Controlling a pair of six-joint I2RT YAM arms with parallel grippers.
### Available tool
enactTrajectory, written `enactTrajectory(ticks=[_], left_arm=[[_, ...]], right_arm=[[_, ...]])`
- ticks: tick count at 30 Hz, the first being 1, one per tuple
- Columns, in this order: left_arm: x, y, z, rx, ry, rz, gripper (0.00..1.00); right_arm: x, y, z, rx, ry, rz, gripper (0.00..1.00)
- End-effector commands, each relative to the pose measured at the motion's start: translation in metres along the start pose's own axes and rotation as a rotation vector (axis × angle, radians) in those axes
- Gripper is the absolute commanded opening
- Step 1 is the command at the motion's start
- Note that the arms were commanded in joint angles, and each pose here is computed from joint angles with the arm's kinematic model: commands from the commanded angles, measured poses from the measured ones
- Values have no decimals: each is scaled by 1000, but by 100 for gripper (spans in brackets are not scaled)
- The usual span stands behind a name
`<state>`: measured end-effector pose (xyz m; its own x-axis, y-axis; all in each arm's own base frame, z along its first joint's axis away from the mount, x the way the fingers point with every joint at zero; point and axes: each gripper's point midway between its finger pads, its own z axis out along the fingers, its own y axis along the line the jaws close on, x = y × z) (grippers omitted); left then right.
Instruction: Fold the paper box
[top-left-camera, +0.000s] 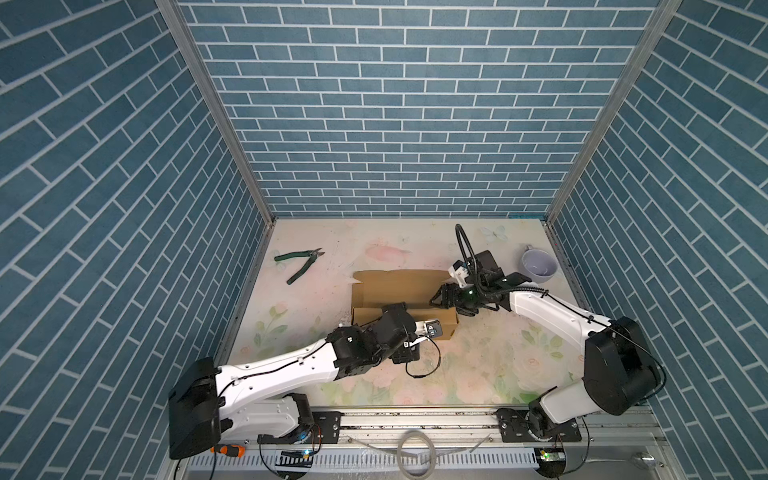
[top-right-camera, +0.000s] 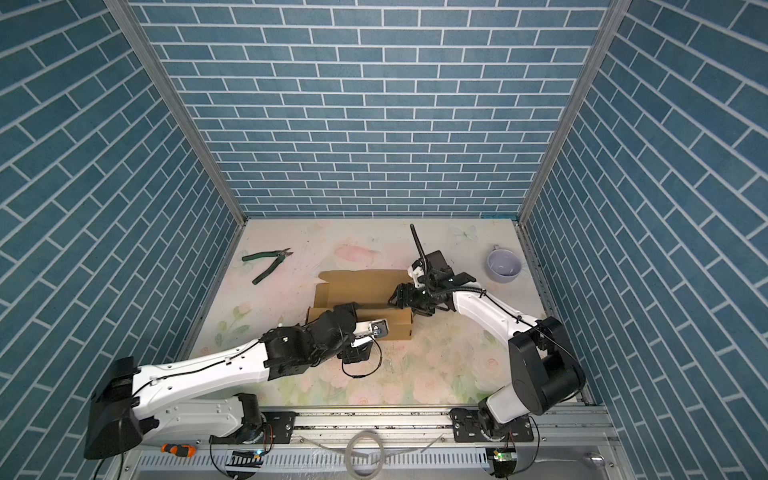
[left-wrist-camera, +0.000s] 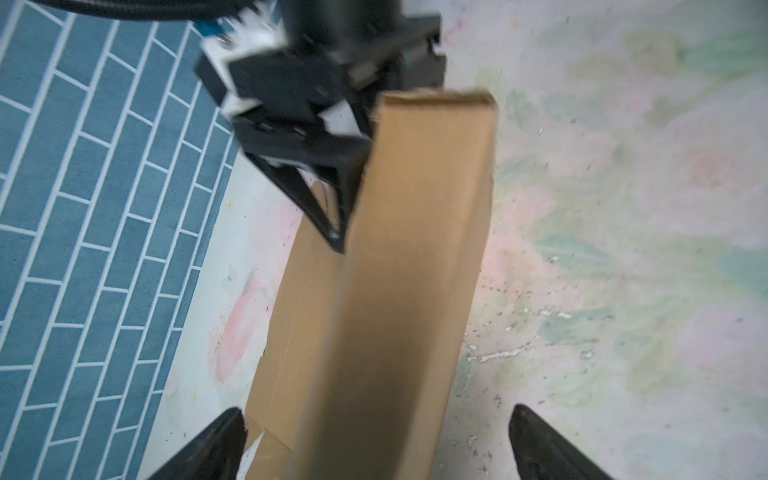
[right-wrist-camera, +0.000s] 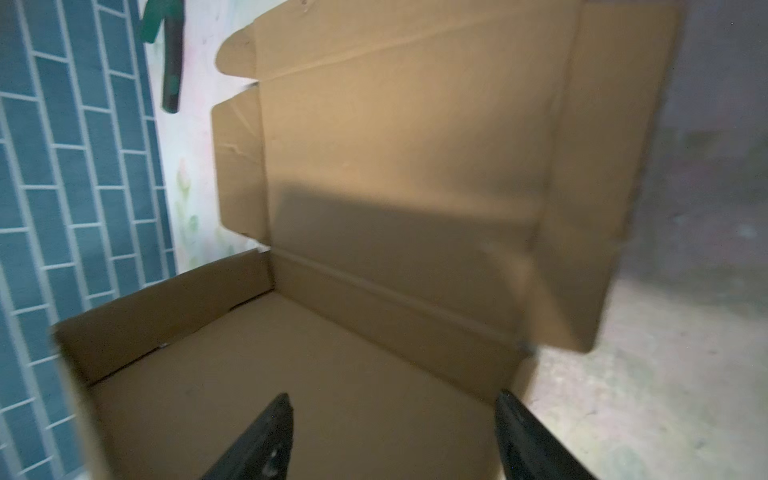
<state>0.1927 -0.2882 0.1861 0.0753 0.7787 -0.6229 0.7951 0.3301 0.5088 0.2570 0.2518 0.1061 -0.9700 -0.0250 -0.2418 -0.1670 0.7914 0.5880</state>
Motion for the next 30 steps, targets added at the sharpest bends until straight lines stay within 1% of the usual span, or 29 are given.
enactTrajectory(ticks=[1,3,5,7,9,11,13,15,17,18,19,21,23,24,26,27,29,30], left_arm=[[15,-3,-13,-1,28,-131,100],[21,-2,-21,-10,39,-155,100],[19,4,-35,-25,15,-219,100],[14,22,-53,-79,-24,-332,100],[16,49,-76,-184,-38,-481,100],[17,68,-96,-242,-54,-569,100],[23,81,-108,-265,-59,-662,100],[34,91,-111,-250,-40,-801,99],[47,99,-111,-246,-7,-941,98],[56,104,-112,-265,21,-1006,97],[62,109,-113,-279,41,-1045,98],[77,124,-115,-326,80,-1121,98],[85,138,-105,-305,99,-1202,99],[86,143,-94,-264,102,-1239,100],[90,153,-73,-222,127,-1240,100],[94,158,-59,-204,153,-1223,100],[106,168,-35,-169,204,-1232,100],[109,170,-21,-128,219,-1235,100]], right_arm=[[0,-23,-4,133,-147,-115,76],[5,-26,-4,154,-200,-162,76],[8,-30,-2,169,-230,-188,76],[10,-36,1,196,-242,-208,76],[11,-36,1,219,-247,-237,76],[11,-36,-4,248,-241,-236,78],[5,-28,-17,243,-262,-236,81],[-5,-19,-34,216,-294,-192,85],[-17,-20,-48,196,-296,-125,86],[-21,-22,-54,178,-280,-91,87],[-25,-28,-59,181,-264,-53,88],[-28,-45,-64,177,-182,53,88],[-24,-60,-56,185,-110,122,88],[-22,-69,-51,188,-90,163,88],[-26,-76,-43,162,-72,226,85],[-31,-76,-39,153,-73,234,84],[-41,-77,-32,156,-73,240,82],[-44,-77,-27,151,-63,242,80]])
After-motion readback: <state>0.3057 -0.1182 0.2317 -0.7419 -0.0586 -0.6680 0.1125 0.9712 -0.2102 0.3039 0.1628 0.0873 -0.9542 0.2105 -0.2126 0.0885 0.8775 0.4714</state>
